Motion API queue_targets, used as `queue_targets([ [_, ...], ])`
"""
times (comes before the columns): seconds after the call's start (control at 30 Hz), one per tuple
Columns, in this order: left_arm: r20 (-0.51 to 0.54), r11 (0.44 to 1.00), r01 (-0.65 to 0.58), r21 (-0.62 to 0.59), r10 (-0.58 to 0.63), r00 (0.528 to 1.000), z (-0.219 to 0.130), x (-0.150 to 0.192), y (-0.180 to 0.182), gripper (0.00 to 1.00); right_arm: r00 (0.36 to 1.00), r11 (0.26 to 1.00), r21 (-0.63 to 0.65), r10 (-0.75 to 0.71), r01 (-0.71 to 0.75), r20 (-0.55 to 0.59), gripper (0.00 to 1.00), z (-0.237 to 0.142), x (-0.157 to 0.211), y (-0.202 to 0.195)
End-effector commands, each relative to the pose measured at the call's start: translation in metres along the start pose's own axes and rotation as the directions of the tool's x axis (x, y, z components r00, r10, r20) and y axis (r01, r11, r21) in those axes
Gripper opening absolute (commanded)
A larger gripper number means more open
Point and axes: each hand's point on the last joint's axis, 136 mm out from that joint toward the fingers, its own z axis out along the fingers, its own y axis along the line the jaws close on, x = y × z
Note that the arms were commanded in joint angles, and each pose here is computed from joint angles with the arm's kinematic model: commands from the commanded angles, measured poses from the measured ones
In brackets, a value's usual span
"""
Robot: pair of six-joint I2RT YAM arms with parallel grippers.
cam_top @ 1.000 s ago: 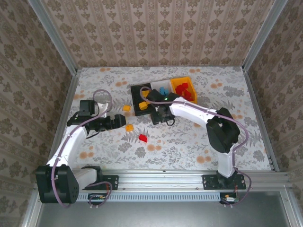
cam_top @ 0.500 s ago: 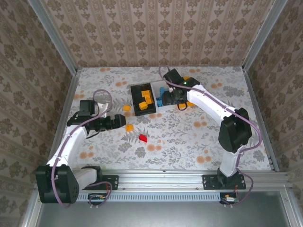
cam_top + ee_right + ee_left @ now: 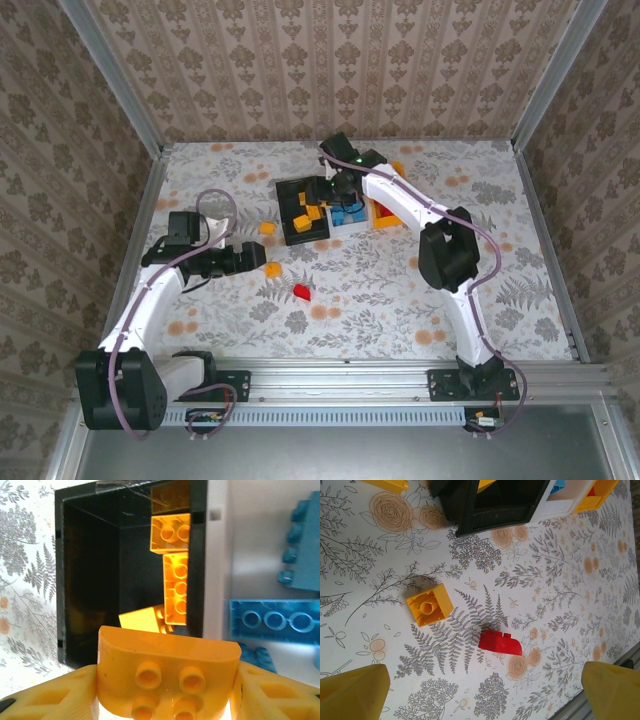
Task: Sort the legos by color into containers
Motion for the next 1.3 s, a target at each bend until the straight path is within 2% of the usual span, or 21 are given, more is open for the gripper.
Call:
queue_targets([
  [0.0,-0.012,1.0,0.001,0.012,-0.001,1.0,-0.001,0.0,-0.003,1.0,1.0,0.997,-0.071,0.029,-0.029,0.002,0.65,-0.003,-0.009,0.02],
  [0.23,-0.018,1.0,0.004,0.012,-0.004,1.0,0.001,0.001,-0.003,1.0,0.999,0.994,-0.094,0.051,-0.051,0.005,0.76,0.0,-0.018,0.023],
  [0.53,-0.02,1.0,0.007,0.011,-0.006,1.0,0.001,0.001,-0.003,1.0,0.999,0.996,-0.088,0.031,-0.03,0.013,0.77,-0.014,-0.015,0.024],
  [0.67,-0.02,1.0,0.005,0.012,-0.005,1.0,0.0,0.001,-0.003,1.0,1.0,0.993,-0.118,-0.02,0.022,0.018,0.77,-0.022,0.006,0.028],
  [0.87,-0.019,1.0,0.005,0.011,-0.005,1.0,0.001,0.001,-0.003,1.0,0.97,0.957,-0.158,-0.239,0.242,0.041,0.75,-0.028,0.068,0.034],
  [1.0,-0.022,1.0,0.012,0.01,-0.011,1.0,0.001,0.001,-0.002,1.0,0.919,0.874,-0.285,-0.383,0.393,0.092,0.73,-0.026,0.12,0.051],
  [1.13,-0.023,1.0,0.015,0.009,-0.015,1.0,0.002,0.001,-0.001,1.0,0.784,0.755,-0.222,-0.612,0.617,0.098,0.76,-0.006,0.171,0.054],
  [1.27,-0.027,1.0,0.018,0.008,-0.018,0.999,0.002,0.001,-0.001,1.0,0.675,0.658,-0.164,-0.734,0.735,0.077,0.76,0.013,0.199,0.059],
])
